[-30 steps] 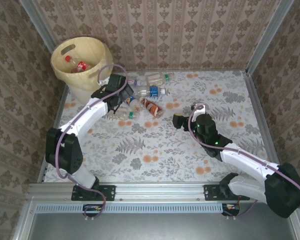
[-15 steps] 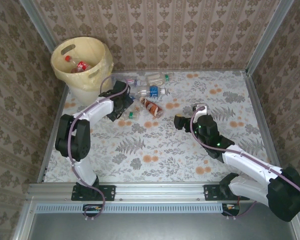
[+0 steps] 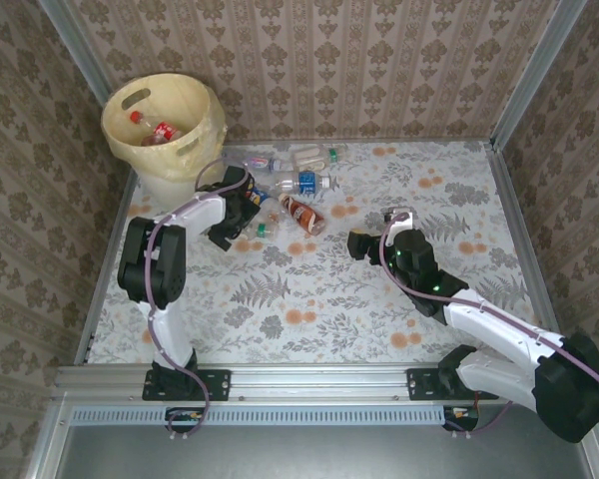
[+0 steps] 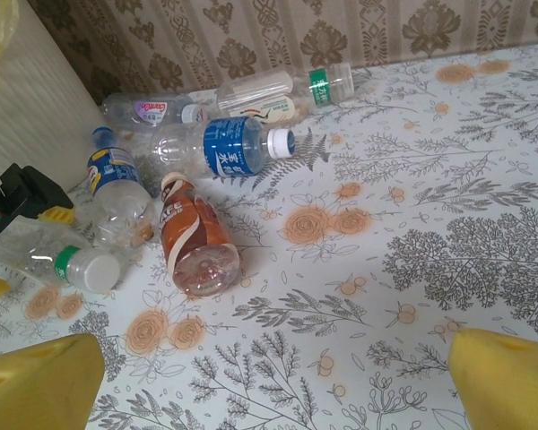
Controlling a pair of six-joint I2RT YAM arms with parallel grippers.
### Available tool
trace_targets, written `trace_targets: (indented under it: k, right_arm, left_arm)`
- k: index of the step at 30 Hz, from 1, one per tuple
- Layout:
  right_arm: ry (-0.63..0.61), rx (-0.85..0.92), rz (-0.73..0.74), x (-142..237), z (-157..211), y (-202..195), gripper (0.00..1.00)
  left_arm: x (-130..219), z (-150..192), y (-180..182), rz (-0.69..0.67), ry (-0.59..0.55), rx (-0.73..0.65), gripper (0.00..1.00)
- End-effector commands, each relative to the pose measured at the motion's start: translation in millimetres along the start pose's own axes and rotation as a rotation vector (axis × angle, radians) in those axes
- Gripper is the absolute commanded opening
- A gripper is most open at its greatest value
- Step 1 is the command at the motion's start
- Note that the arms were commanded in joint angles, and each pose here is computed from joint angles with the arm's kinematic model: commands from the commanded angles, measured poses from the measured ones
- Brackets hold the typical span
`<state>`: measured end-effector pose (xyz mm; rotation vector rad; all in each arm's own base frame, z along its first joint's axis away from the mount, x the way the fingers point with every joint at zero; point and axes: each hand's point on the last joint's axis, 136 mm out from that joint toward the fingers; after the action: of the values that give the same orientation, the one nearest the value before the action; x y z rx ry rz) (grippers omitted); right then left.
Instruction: Put the plastic bottles in the bin
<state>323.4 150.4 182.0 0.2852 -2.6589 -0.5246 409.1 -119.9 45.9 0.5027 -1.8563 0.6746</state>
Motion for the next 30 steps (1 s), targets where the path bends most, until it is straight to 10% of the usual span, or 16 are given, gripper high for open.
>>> trace_targets:
  k: [1, 30]
  right_arm:
    - [-0.01, -0.011, 0.035, 3.9, -1.1, -8.8, 1.0]
    - [0.022, 0.005, -0.021, -9.5, -1.5, 7.7, 1.0]
  left_arm:
    - [-8.8, 2.1, 4.1, -0.012, 0.016, 0.029, 0.99]
    - [0.1, 2.8, 21.8, 0.042, -0.062, -0.239, 0.46]
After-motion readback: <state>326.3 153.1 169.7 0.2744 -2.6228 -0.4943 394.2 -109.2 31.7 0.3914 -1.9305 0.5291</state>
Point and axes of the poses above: each hand's point on the last joint's axis, 136 mm out from that joint toward the fingers, its own x axis back along the fingers, its own y axis along the line the jaws close on, z = x × y, and after that the axes turned 9 degrees about -x, right-handed
